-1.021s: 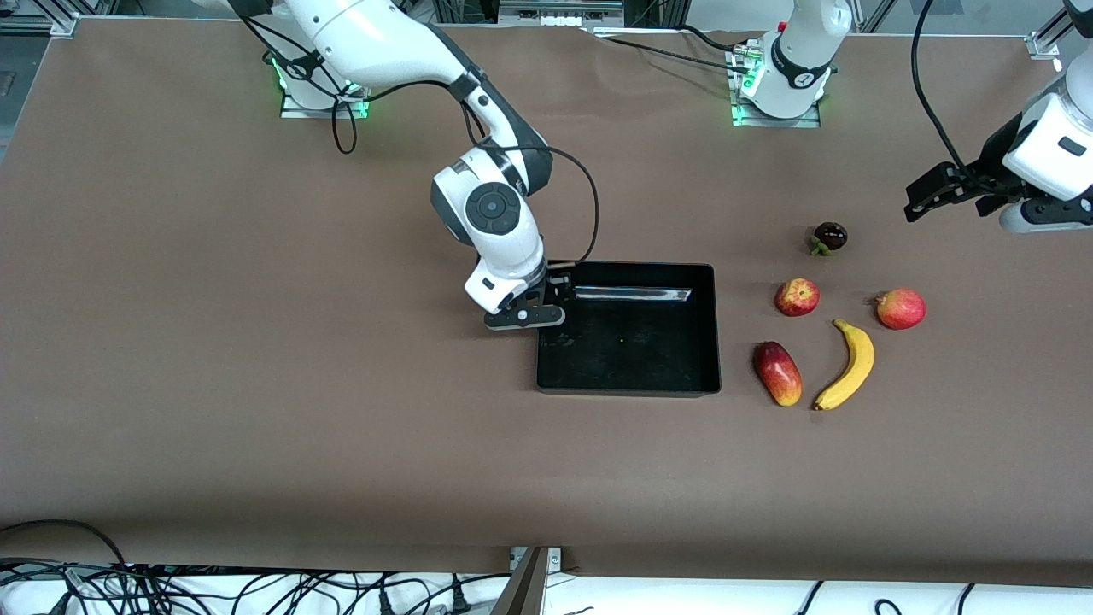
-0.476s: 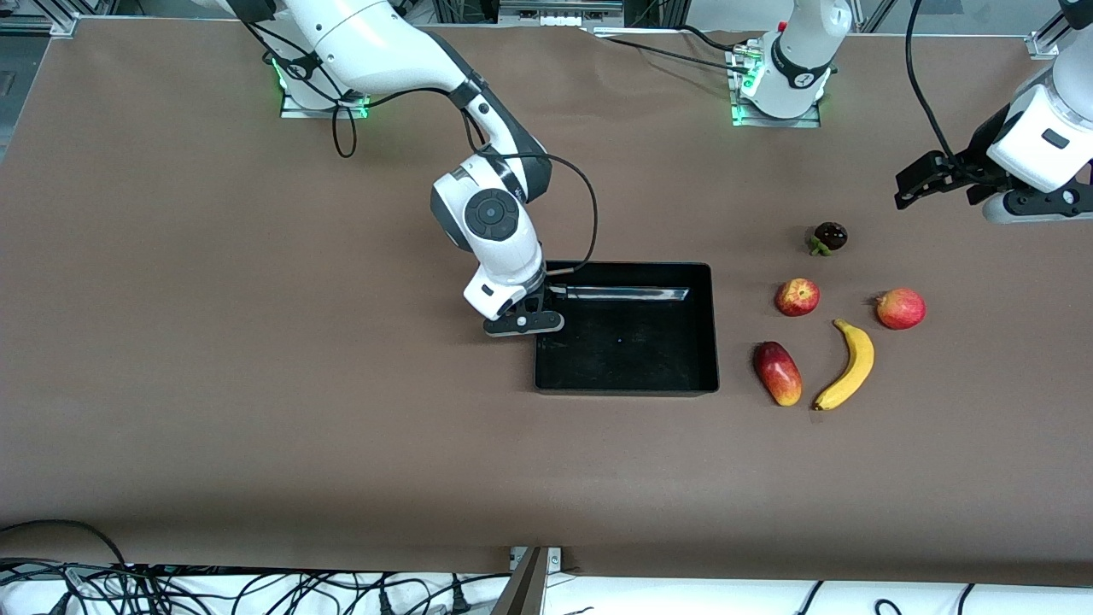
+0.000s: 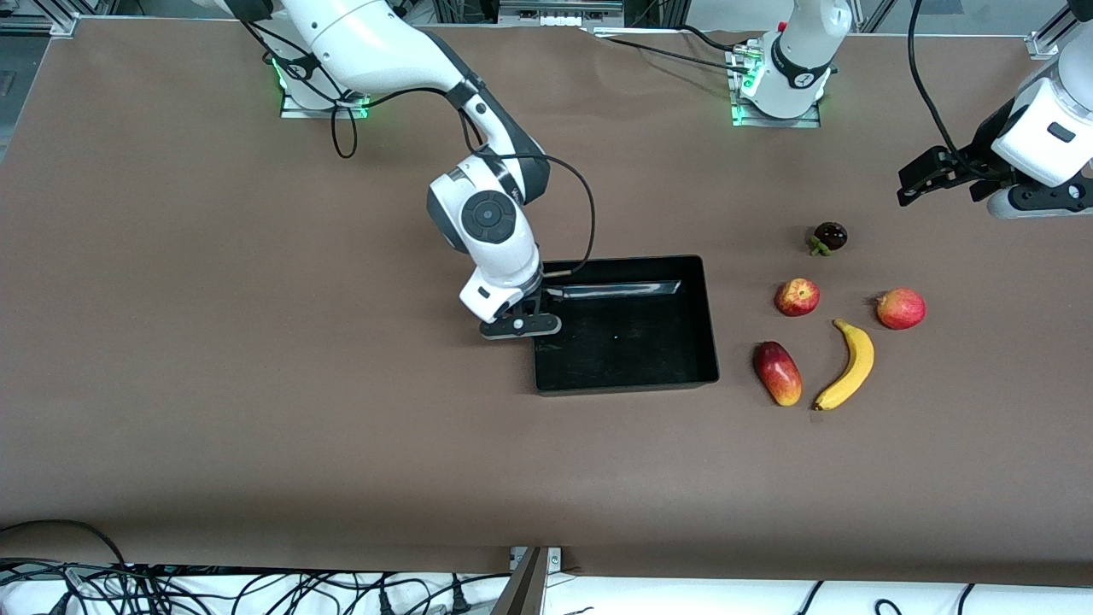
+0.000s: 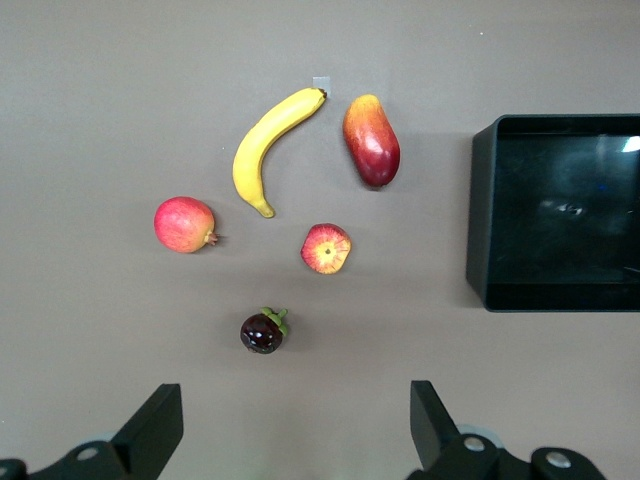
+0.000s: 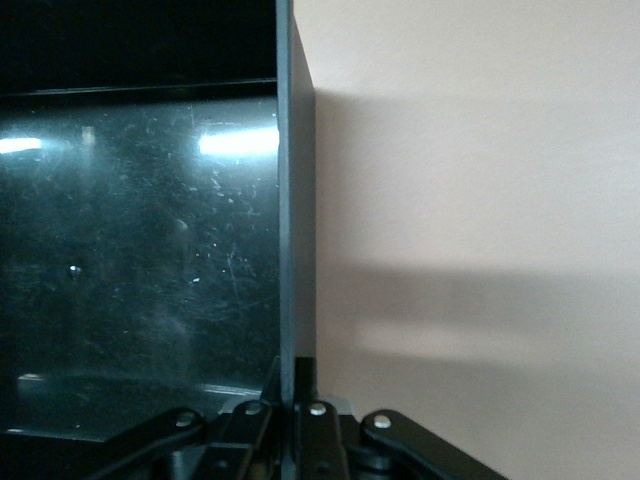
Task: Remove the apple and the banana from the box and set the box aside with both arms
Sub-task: 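Grip the tray rim with the right gripper and drag it toward the right arm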
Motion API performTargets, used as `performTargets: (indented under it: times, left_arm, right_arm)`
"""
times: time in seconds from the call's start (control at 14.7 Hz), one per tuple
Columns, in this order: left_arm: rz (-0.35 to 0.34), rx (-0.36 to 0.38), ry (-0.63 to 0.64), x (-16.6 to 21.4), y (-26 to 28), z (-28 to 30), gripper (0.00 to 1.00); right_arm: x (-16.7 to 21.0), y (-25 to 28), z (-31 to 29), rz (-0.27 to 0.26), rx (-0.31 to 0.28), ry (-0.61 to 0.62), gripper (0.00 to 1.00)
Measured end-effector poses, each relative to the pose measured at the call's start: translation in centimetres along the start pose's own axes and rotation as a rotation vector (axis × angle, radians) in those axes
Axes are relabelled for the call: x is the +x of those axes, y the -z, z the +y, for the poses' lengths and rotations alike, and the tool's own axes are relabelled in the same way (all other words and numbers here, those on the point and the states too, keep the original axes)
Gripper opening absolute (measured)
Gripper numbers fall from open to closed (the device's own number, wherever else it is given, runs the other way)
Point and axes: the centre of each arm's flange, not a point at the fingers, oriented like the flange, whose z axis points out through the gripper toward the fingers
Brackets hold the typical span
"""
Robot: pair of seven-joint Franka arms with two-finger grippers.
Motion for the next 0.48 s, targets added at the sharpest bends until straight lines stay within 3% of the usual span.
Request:
performTargets:
  times: [0.2,0.48]
  left_arm:
    - [0.000,0.000,0.000,0.0,0.0,0.0,1.00]
    - [0.000,0.000,0.000,0.0,0.0,0.0,1.00]
  right_arm:
    - [4.4,5.6,6.2,-0.010,-0.027,-0.046,0.05]
    - [9.3,13.2,19.8,-0.058,-0.029,0.008,0.05]
